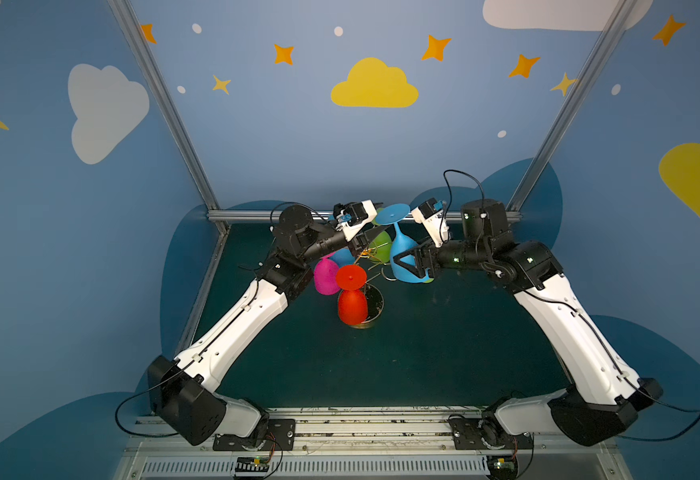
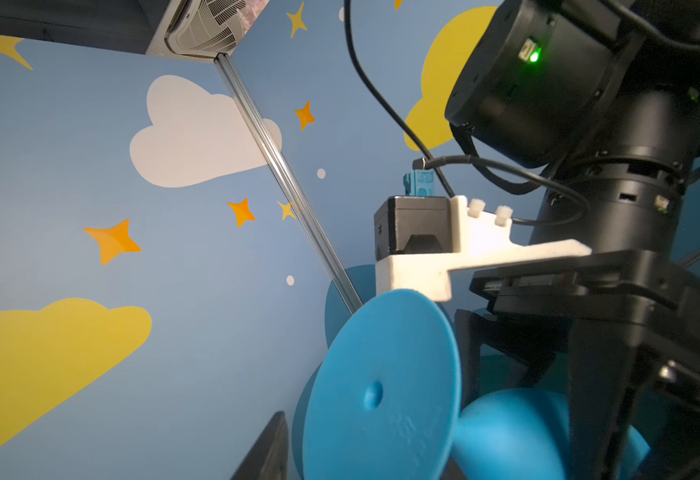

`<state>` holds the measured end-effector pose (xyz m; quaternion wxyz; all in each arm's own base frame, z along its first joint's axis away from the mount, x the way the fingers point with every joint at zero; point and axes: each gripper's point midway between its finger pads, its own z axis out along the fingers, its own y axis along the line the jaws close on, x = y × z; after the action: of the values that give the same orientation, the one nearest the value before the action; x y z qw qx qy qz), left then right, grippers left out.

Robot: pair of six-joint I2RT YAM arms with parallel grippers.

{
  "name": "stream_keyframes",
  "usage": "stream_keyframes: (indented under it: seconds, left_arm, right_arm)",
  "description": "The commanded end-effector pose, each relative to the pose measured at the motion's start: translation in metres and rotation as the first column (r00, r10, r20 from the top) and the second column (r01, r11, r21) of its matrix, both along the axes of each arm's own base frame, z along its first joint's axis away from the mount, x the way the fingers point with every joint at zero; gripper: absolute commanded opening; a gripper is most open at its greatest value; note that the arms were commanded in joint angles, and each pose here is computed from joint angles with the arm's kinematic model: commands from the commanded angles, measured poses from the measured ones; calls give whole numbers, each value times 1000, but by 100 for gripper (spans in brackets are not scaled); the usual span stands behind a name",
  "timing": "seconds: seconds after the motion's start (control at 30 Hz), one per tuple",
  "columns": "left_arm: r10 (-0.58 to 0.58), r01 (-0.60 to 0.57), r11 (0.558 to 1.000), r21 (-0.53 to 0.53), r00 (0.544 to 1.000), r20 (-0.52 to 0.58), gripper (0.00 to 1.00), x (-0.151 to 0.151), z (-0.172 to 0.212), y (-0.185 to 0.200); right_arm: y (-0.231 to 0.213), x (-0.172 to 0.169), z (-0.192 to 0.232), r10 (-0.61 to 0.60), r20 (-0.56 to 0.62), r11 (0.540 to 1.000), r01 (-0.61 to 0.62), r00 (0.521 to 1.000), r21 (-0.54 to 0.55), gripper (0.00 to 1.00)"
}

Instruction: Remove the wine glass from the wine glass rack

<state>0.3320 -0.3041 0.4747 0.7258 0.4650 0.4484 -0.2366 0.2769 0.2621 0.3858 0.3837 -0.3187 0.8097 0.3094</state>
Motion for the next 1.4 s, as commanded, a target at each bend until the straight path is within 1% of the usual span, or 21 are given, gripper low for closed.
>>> stream_keyframes:
  seconds: [0.0,0.07,0.1,0.13,0.2,0.27,0.3,0.4,0.43,0.5,0.67,0.8,0.9,1.0,1.17,1.37]
  left_arm:
    - [-15,15,1000,4,1000,24,37,-4,7,-2]
    - [-13,13,1000,6,999,30,19,-4,7,-3]
    - [-12,12,1000,4,999,33,13,-4,7,-3]
    - [-16,16,1000,0,999,38,11,-6,9,-3]
    - [-14,15,1000,-5,999,46,11,-7,10,-2]
    - [-13,14,1000,-9,999,49,11,-8,11,-2]
    - [-9,9,1000,-10,999,49,10,-7,11,-1]
    - [9,-8,1000,-18,999,38,7,-4,9,0]
    - [16,-15,1000,-24,999,31,5,-3,8,1]
    - [37,-37,998,-45,999,0,3,0,6,4]
    - [83,-98,990,-104,987,-136,3,9,-5,12]
    - [89,-133,980,-150,958,-272,3,16,-17,17]
    - [87,-150,974,-168,938,-335,3,18,-26,19]
    - [90,-166,970,-179,925,-370,3,20,-29,22]
    - [74,-168,965,-202,912,-404,3,20,-27,25]
    - [72,-171,964,-206,906,-417,3,20,-28,27]
  right_arm:
    - [2,-5,9,20,8,1000,-20,1000,7,24]
    - [3,-5,9,20,6,1000,-20,1000,6,24]
    - [3,-5,9,22,8,1000,-22,1000,7,24]
    - [4,-6,10,25,10,1000,-25,1000,8,24]
    - [4,-6,11,26,10,1000,-27,1000,15,26]
    - [5,-6,14,25,14,999,-26,1000,23,31]
    - [5,-6,15,22,17,999,-23,1000,27,37]
    - [3,-5,23,8,44,998,-11,999,56,63]
    - [2,-5,27,1,58,997,-5,998,73,70]
    - [0,-6,38,-11,91,993,0,996,114,76]
    - [-11,-10,68,-53,174,969,8,983,248,80]
    - [-28,-18,90,-83,220,933,-2,972,360,81]
    - [-44,-23,101,-121,238,908,11,964,418,81]
    - [-61,-28,102,-169,242,898,49,955,436,81]
    - [-84,-32,89,-254,224,887,134,941,442,80]
    - [-92,-34,70,-292,178,884,194,940,426,77]
